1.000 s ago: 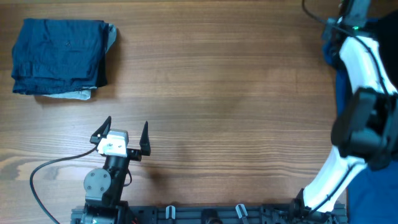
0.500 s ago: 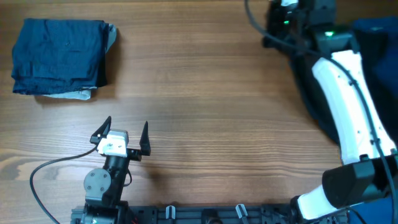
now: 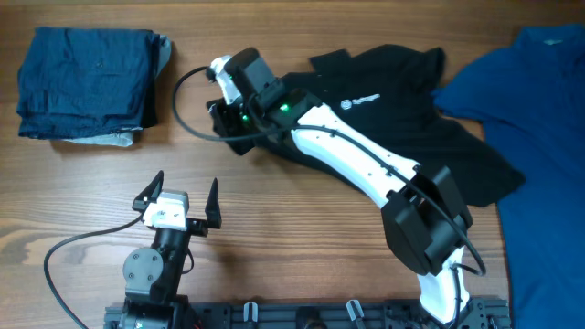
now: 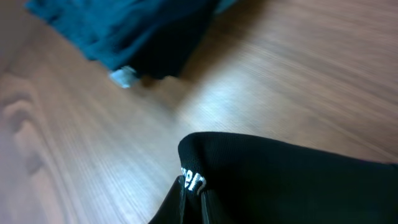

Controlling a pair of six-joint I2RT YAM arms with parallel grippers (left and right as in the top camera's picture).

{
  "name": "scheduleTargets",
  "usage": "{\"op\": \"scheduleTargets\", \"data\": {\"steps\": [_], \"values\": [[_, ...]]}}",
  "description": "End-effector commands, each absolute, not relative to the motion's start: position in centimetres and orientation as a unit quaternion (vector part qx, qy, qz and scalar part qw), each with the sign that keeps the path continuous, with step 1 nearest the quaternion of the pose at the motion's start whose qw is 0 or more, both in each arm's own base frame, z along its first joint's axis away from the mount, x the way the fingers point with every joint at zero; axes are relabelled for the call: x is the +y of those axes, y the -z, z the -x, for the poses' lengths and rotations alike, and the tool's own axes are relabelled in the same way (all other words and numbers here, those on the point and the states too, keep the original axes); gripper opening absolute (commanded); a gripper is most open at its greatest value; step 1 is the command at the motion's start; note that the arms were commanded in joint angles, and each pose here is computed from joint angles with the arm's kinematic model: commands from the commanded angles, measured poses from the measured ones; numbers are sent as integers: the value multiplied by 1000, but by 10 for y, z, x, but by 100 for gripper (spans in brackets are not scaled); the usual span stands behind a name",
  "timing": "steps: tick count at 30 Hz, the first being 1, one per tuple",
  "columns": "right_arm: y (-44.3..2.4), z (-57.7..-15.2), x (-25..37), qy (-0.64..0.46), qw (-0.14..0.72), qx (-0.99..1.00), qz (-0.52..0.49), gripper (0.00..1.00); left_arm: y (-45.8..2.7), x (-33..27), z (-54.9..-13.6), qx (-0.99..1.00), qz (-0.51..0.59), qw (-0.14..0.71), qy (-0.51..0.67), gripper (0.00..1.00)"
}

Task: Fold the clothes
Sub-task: 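Drag the black shirt leftward to the table center and release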

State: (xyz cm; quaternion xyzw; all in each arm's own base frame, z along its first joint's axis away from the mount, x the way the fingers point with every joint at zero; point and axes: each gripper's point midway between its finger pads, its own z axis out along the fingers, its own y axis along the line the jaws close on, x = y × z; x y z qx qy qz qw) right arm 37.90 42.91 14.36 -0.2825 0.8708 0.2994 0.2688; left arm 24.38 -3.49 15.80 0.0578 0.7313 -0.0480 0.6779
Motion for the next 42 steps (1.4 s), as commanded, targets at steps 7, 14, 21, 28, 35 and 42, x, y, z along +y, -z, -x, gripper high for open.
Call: {"op": "scheduleTargets", "data": {"steps": [7,14,21,28,35,42], "values": [[-186,-379,424,-315,300,844,313,84,-156,-38,-243,730,-70,678,46,100],[-274,-449,196,-166,377,905,104,69,-157,-38,-243,730,-70,678,46,100],[-190,-508,69,-86,322,942,-35,5,-156,-38,-243,730,-70,678,46,100],[-45,-525,44,-41,212,974,-62,7,-156,-38,-243,730,-70,678,46,100],[36,-531,44,-33,180,981,-63,5,-156,-38,-243,730,-70,678,46,100],[70,-587,55,-56,288,954,-55,4,-156,-38,-243,730,-70,678,46,100]]}}
